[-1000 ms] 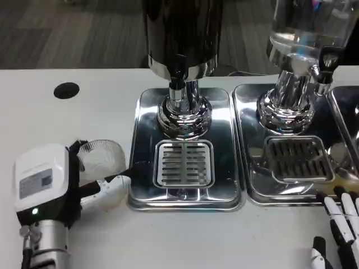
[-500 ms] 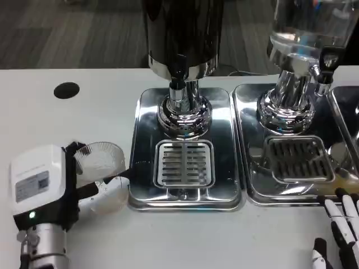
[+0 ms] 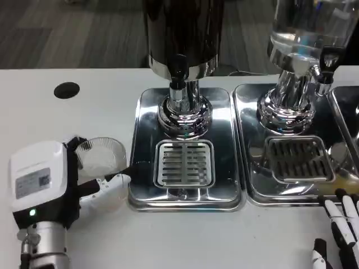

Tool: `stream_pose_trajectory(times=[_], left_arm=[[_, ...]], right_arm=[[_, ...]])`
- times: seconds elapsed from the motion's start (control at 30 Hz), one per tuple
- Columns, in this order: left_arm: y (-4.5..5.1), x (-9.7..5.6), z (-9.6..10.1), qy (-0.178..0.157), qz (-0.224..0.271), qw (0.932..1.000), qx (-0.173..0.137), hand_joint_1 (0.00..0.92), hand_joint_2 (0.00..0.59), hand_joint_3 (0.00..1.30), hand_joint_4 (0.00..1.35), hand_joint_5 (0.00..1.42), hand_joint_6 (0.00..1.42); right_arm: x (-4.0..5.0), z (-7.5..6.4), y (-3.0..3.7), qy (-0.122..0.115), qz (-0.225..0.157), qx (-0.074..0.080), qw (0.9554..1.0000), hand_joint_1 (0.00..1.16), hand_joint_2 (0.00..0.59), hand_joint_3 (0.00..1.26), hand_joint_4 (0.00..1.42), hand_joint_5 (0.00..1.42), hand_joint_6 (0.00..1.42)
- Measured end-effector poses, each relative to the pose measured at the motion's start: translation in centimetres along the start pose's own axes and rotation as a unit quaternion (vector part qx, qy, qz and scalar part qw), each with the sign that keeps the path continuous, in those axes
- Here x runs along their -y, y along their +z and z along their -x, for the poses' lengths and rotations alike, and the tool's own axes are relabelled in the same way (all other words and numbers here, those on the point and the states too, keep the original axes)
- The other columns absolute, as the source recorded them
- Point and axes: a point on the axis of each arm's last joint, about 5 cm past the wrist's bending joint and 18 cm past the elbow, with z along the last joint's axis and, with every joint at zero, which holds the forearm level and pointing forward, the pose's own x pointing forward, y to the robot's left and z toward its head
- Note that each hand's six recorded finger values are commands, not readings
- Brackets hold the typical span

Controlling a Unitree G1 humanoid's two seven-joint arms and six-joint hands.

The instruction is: Grasp the cup under the faucet to collect the drink, then remove the cup.

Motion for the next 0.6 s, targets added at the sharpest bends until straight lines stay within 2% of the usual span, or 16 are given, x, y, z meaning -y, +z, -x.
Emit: stream_pose_trajectory(times=[0.37,0.6], left_arm=[[1.66,-0.3,-0.6,0.023,-0.001,0.9993,0.029,0.633,0.021,0.83,0.78,0.99,1.36],[2.92,-0.2,-0.9,0.019,0.005,0.9988,0.044,0.633,0.021,0.83,0.78,0.99,1.36]], right_arm=[[0.04,0.2,-0.07,0.002,-0.003,-0.004,1.0,0.16,0.538,0.11,0.0,0.0,0.11],[0.07,0.2,-0.1,0.0,-0.004,-0.004,1.0,0.16,0.538,0.11,0.0,0.0,0.11]])
